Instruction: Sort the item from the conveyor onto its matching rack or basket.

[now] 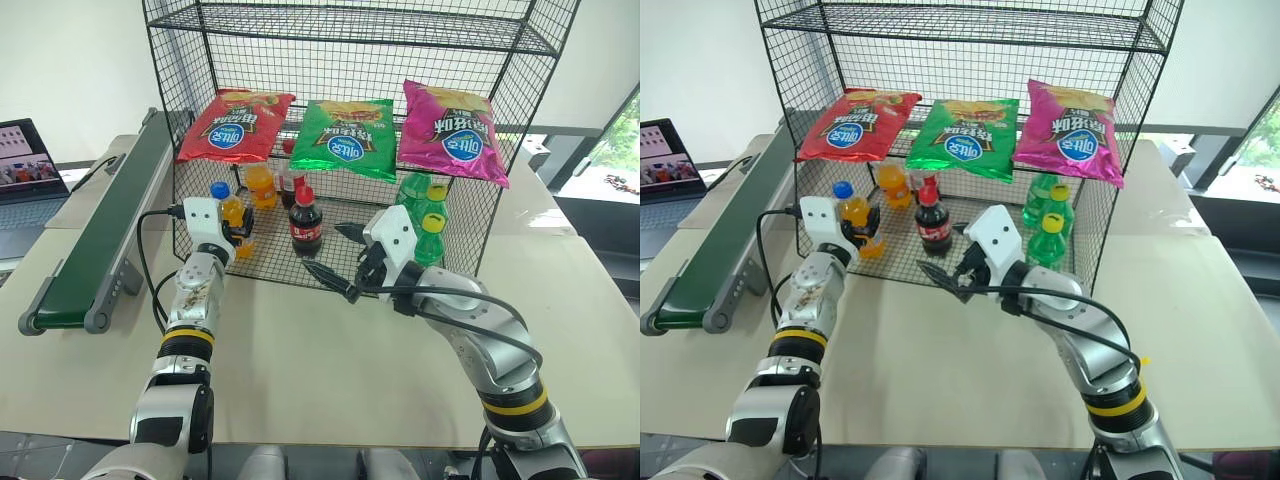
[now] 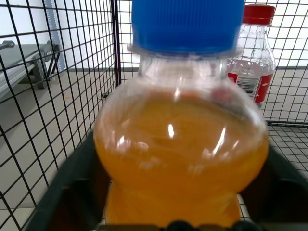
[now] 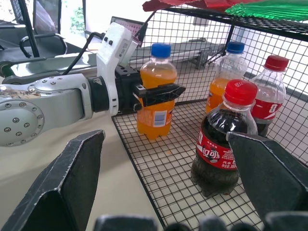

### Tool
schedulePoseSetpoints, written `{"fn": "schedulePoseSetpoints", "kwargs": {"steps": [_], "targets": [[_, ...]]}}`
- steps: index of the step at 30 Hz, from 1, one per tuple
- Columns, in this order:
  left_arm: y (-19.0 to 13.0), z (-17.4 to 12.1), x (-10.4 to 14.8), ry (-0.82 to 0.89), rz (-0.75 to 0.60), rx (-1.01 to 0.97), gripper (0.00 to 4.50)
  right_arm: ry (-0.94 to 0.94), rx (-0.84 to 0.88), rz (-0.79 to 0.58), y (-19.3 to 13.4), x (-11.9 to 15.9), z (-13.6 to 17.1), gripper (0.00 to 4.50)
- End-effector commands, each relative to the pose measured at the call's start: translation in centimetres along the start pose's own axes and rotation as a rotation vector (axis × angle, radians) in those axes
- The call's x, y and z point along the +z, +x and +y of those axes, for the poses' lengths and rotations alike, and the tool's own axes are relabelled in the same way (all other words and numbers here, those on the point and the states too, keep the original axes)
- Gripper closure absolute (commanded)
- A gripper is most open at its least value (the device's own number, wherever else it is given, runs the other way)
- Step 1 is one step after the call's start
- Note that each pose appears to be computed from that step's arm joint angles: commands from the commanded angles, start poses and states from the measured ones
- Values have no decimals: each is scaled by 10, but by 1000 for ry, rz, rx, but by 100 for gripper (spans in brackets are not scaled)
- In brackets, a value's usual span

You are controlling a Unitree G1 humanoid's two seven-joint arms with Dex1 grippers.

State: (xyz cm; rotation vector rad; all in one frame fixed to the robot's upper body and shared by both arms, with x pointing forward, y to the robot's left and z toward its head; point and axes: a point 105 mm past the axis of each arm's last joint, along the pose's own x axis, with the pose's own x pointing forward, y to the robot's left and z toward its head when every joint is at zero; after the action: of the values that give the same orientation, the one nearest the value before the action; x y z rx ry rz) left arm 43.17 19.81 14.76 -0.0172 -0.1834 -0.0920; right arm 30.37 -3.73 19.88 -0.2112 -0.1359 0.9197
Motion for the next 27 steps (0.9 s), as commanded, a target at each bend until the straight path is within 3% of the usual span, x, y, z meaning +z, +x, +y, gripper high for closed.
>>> {"fn": "schedulePoseSetpoints", "kwargs": {"steps": [1,7,21,27], "targets": [[3,5,29,6,-99,-4,5,-30,1,-46,-1,15,-3,0],[-8,2,31,7,-93,-38,5,-27,4,-47,0,14,-2,0],[-94,17,26,6,74,-53,5,6,-27,-13,-11,-1,-6,0],[-134,6,5,65,226,-166,5,38,-211,29,-41,-27,-16,0]]}}
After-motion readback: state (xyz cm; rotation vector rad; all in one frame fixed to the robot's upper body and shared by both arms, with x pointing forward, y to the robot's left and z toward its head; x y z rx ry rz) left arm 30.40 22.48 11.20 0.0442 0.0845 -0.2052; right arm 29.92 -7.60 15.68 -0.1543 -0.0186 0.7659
